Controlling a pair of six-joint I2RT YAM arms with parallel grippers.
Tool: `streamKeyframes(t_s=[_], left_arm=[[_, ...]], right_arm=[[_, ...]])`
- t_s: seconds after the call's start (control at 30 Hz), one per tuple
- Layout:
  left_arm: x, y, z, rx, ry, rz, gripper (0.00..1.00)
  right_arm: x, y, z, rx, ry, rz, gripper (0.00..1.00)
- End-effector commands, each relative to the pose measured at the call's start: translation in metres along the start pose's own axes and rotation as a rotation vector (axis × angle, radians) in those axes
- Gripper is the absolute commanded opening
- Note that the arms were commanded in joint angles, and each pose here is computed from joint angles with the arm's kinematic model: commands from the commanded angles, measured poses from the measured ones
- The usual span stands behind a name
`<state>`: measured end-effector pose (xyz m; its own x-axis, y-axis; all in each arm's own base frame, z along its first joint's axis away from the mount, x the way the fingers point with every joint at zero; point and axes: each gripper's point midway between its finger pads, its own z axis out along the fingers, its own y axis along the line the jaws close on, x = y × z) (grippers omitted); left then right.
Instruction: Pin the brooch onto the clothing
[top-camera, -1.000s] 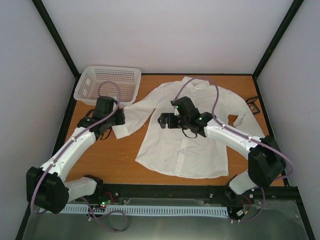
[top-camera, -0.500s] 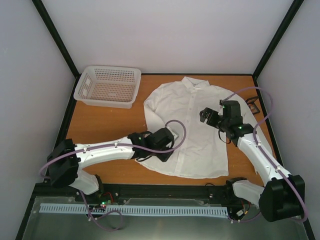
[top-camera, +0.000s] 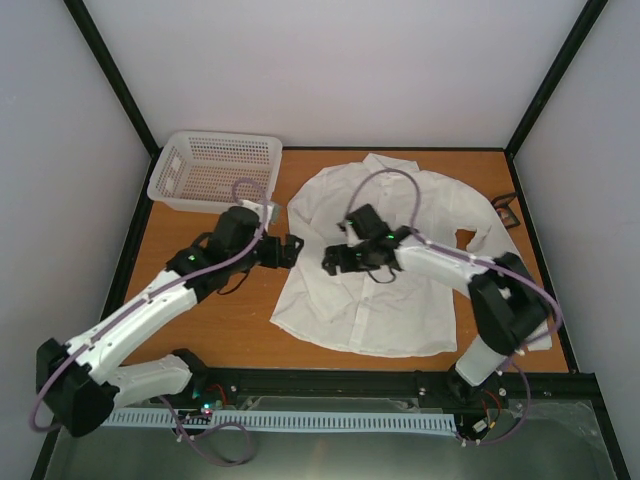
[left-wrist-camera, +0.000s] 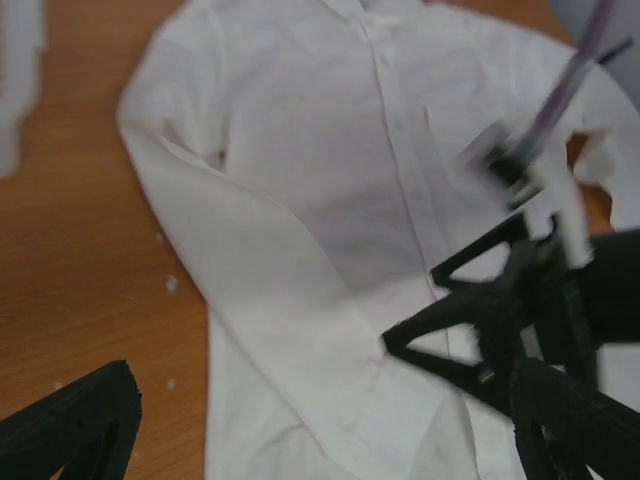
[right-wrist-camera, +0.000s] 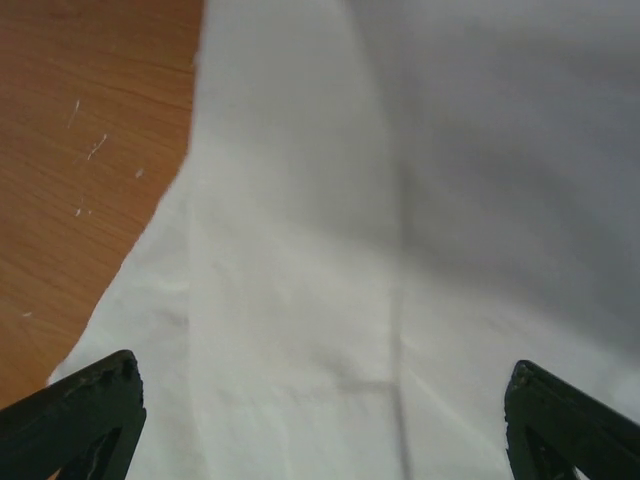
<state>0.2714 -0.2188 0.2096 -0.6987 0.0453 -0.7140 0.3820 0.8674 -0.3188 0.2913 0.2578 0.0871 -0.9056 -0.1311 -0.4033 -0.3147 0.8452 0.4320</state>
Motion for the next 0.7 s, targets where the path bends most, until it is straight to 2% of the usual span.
streamKeyframes(t_s=[0.0,0.13,0.27,0.5,0.6,0.67], left_arm=[[-0.043,0.021,-0.043,-0.076,-0.194,-0.076,1.0],[-0.088,0.022,-0.1,-0.122,-0.406,-0.055,1.0],[-0.11,0.018,-0.138,-0.116,-0.526,-0.036,1.0],[-0.107,0.019,-0.149,-0.113,-0.555,-0.034,1.0],[-0.106,0.02,-0.15,-0.116,-0.559,-0.028,1.0],[-0.107,0.021,-0.151,-0.123,-0.561,-0.024,1.0]], right_arm=[[0.0,0.03,0.028,0.188,0.078,-0.175,0.88],[0.017,0.045,0.048,0.314,0.178,-0.272,0.79],[0.026,0.053,0.062,0.347,0.237,-0.304,0.69],[0.029,0.058,0.076,0.365,0.264,-0.316,0.51],[0.031,0.064,0.081,0.354,0.274,-0.326,0.49],[0.03,0.067,0.084,0.355,0.272,-0.334,0.54]])
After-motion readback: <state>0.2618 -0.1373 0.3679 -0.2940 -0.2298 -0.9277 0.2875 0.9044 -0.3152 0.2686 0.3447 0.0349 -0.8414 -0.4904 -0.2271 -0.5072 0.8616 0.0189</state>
